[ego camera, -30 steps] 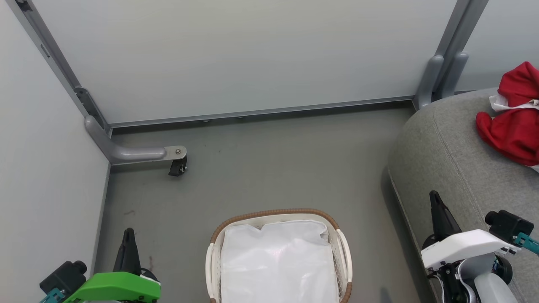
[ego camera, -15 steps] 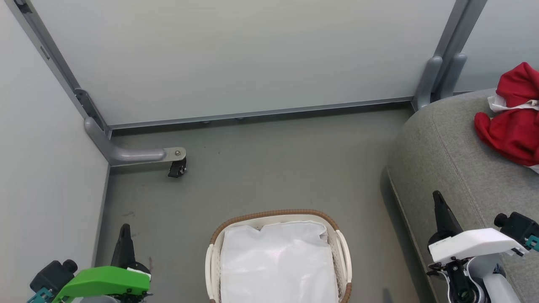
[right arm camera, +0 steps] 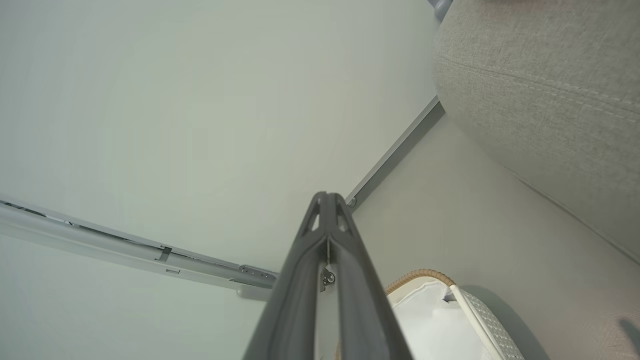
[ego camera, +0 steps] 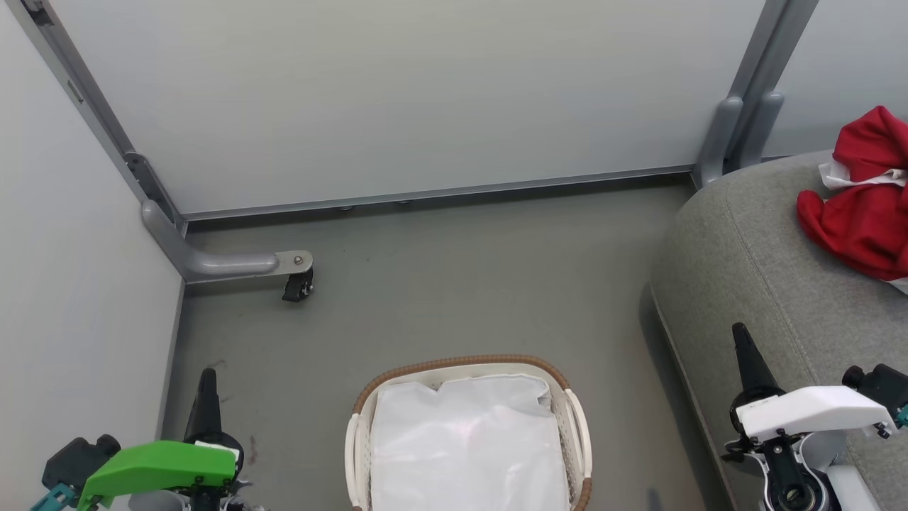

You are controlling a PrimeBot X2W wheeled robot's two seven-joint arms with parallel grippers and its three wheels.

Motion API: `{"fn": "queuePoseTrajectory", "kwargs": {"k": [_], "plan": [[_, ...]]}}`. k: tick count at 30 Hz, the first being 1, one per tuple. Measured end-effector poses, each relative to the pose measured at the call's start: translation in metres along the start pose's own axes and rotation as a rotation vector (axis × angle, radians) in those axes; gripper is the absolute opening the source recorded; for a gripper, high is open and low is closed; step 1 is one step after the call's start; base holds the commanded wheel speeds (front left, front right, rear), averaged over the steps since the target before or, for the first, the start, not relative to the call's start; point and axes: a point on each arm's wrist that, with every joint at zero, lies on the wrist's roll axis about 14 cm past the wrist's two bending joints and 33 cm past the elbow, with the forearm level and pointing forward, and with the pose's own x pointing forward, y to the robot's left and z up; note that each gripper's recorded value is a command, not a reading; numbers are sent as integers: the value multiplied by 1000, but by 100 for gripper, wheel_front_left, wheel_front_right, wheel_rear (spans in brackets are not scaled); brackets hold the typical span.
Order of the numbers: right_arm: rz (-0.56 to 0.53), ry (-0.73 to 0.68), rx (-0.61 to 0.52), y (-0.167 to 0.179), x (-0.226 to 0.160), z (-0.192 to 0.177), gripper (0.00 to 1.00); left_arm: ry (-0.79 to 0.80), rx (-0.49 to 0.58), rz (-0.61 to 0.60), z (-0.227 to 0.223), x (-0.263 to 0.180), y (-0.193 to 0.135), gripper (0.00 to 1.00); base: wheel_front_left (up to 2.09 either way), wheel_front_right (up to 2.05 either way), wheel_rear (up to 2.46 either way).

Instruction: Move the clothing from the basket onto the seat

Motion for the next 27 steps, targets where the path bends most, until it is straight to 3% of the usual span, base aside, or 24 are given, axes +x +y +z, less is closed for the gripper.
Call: {"fn": "queuePoseTrajectory", "kwargs": {"k": [27], "plan": [[19,2,272,5,-2,7,0,2,-231,-52,10,6,-14,0,0,0,0]]}}
